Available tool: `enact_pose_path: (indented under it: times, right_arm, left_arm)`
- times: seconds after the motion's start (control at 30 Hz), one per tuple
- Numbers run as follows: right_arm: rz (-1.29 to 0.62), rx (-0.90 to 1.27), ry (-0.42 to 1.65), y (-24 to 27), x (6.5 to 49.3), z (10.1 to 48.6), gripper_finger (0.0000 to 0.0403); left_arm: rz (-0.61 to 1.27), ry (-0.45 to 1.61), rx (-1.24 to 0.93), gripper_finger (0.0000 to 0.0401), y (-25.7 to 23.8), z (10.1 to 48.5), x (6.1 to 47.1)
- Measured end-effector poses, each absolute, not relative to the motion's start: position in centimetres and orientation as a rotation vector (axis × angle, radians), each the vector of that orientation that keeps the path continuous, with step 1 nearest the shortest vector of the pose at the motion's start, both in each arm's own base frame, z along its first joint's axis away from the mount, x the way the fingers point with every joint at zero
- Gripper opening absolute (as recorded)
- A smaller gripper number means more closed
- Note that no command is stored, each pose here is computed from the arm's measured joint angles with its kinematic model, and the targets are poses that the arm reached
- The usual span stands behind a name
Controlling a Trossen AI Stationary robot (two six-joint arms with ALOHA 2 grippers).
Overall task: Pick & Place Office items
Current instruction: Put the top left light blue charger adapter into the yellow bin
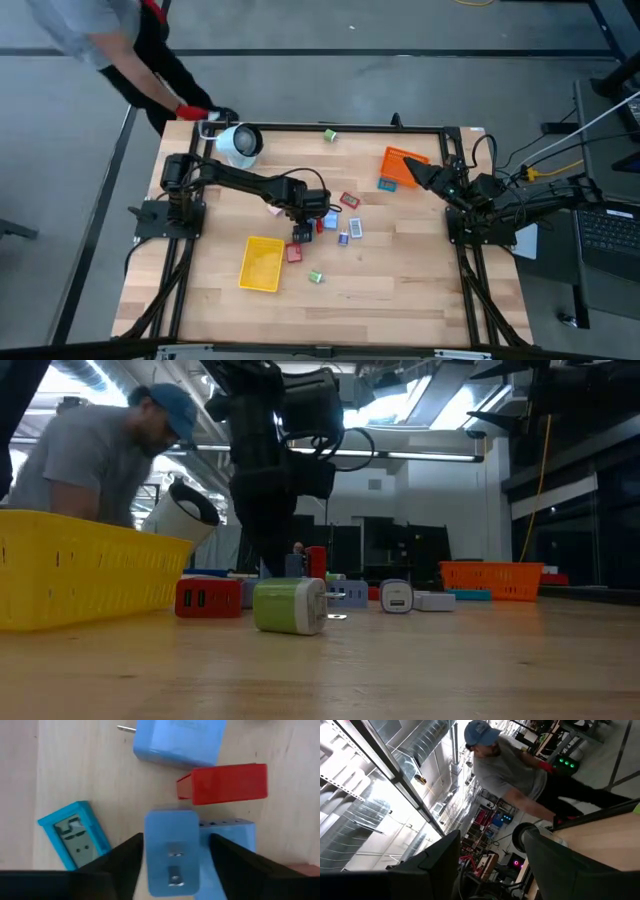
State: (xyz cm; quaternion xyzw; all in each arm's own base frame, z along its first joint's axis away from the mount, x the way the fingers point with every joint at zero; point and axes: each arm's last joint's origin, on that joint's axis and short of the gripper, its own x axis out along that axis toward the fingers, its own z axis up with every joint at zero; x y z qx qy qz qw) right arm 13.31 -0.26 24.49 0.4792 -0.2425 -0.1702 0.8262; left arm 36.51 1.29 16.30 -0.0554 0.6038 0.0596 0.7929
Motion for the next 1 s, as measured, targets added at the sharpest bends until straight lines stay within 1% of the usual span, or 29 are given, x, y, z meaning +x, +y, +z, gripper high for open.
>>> enact_pose_path:
  times: [0.13,0.17,0.43,0.7,0.8,1.0]
  right_arm:
    - [-0.362,1.018,-0.515,-0.3,13.3,24.5,0.0226]
    - [-0.362,1.018,-0.515,-0.3,13.3,24.5,0.0226]
    - [-0.366,1.004,-0.510,-0.3,13.3,24.5,0.0226]
    - [-0.372,0.983,-0.503,-0.3,13.3,24.4,0.0226]
    - [-0.372,0.984,-0.503,-0.3,13.3,24.4,0.0226]
    - [-0.366,0.985,-0.496,-0.2,13.3,24.4,0.0226]
  left_arm:
    - [0.153,1.292,-0.181,0.0120,1.9,16.3,36.5]
    - [0.146,1.287,-0.199,0.0113,2.1,16.4,36.5]
    - [0.061,1.239,-0.389,0.0113,3.4,18.2,35.9]
    - [0.048,1.128,-0.435,0.0113,5.2,21.7,34.7]
    - [0.055,1.106,-0.441,0.0113,5.9,23.6,33.3]
    - [0.052,1.094,-0.478,0.0113,5.7,28.3,28.9]
